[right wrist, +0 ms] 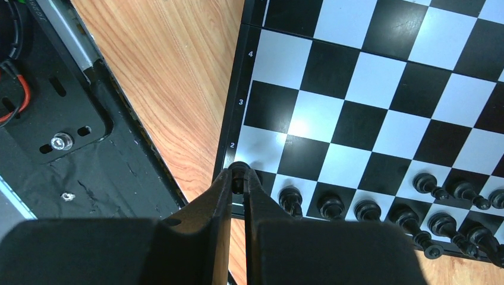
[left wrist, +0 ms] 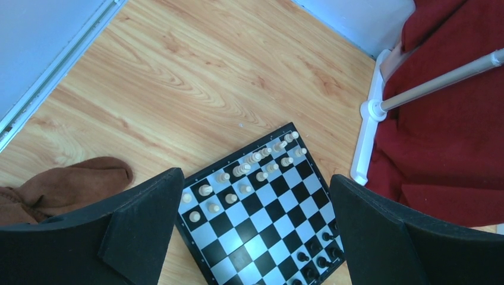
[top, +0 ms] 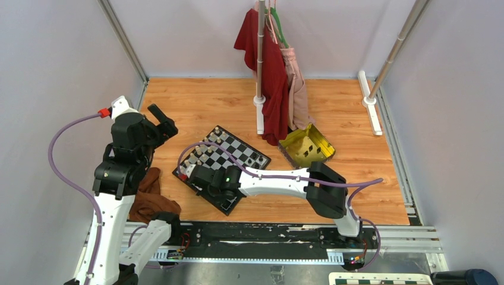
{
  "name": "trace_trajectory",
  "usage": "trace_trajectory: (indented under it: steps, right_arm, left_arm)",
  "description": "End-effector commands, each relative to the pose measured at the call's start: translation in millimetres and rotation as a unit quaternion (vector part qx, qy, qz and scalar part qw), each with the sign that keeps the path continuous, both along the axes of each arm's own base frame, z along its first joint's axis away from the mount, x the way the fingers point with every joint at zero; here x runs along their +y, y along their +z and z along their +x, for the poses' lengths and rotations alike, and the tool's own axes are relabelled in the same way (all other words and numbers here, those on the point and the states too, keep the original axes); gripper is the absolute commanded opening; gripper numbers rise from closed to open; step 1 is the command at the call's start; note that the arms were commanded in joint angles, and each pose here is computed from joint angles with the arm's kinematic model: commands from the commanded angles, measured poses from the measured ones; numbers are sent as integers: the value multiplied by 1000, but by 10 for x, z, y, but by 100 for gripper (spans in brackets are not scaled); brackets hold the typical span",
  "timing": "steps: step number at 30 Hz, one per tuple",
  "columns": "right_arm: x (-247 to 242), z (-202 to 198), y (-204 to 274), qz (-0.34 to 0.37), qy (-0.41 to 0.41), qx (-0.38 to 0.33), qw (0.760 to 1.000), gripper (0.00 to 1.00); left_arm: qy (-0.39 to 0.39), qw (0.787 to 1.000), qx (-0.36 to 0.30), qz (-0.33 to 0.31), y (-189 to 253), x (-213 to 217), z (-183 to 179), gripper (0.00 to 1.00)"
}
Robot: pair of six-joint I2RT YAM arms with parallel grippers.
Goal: Set up the chess pieces on the board
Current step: Place the chess piece on the chessboard.
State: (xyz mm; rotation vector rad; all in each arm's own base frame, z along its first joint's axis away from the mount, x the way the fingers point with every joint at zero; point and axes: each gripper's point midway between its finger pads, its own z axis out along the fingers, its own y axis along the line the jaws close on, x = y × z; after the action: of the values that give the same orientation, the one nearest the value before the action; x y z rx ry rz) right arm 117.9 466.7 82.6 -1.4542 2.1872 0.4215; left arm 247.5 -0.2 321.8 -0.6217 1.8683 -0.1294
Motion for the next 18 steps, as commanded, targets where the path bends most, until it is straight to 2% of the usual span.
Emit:
trace_trajectory:
  steps: [1, 18]
  right_arm:
    - [22, -42, -45, -12, 20, -7, 1000, 0]
    - [-33, 102, -330, -25, 13, -10, 1000, 0]
  left_arm:
    - [3, 1000, -5, 4, 40, 33, -35, 100]
    - [0, 1000, 2, 4, -33, 21, -43, 100]
